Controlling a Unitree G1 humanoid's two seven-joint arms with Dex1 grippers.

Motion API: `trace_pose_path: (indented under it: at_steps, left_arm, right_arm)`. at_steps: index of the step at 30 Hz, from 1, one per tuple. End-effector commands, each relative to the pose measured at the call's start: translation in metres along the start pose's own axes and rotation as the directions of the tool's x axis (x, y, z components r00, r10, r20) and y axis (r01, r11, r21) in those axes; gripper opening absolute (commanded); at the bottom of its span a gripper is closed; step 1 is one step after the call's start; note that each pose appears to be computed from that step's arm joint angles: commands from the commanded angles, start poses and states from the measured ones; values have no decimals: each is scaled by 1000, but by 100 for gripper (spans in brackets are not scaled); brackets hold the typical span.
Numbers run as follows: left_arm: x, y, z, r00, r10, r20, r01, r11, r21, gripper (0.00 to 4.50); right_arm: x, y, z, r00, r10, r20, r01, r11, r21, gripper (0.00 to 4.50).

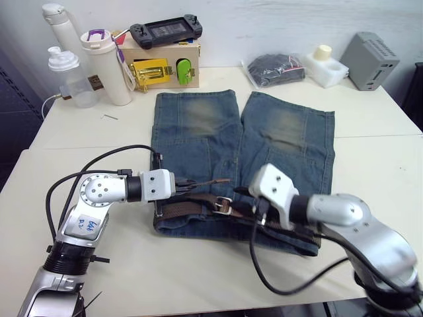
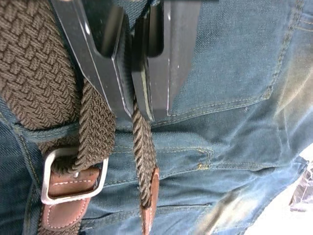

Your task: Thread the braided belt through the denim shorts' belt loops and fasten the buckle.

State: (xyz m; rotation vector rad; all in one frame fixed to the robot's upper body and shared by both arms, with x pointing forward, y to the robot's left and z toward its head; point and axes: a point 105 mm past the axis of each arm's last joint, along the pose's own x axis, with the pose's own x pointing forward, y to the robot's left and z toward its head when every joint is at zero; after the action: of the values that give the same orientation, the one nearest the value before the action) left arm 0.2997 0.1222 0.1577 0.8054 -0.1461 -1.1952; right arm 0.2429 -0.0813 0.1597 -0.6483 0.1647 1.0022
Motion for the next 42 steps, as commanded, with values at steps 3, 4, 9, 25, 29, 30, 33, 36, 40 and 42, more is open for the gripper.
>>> trace_pose_path:
  at_steps: [3,4,9,25,29,30,33,36,40,42]
  left_arm:
    - [1,8,15,998,24,62,-23,1000,-8,0]
    - [1,9,15,998,22,59,-22,1000,-6,0]
    - [0,14,18,997,29,70,-28,1000,-13,0]
    - [0,15,18,998,15,69,-15,1000,-4,0]
    - [0,14,15,999,4,43,-5,1000,11,0]
    - [0,14,14,999,0,36,0,1000,17,0]
    - [-1,12,10,1000,-17,3,17,999,38,0]
    - [-2,12,5,999,-33,-43,36,998,57,0]
    - [-5,14,-3,993,-41,-109,51,995,87,0]
    - [-5,17,-2,993,-39,-108,49,995,90,0]
  right_arm:
    - [2,15,-1,994,-85,65,100,951,-292,443]
    - [5,16,-7,994,-93,51,104,943,-315,443]
    - [12,14,-25,988,-155,8,145,907,-396,443]
    - [18,0,-39,956,-286,-64,251,911,-328,238]
    - [19,-3,-37,954,-292,-67,260,918,-299,55]
    - [18,-5,-37,952,-298,-66,265,914,-307,6]
    - [15,-15,-31,938,-342,-51,304,885,-352,2]
    - [15,-20,-25,932,-363,-26,323,857,-401,2]
    - [14,-27,-12,916,-398,36,358,776,-519,2]
    - [14,-27,-15,919,-394,24,340,758,-557,2]
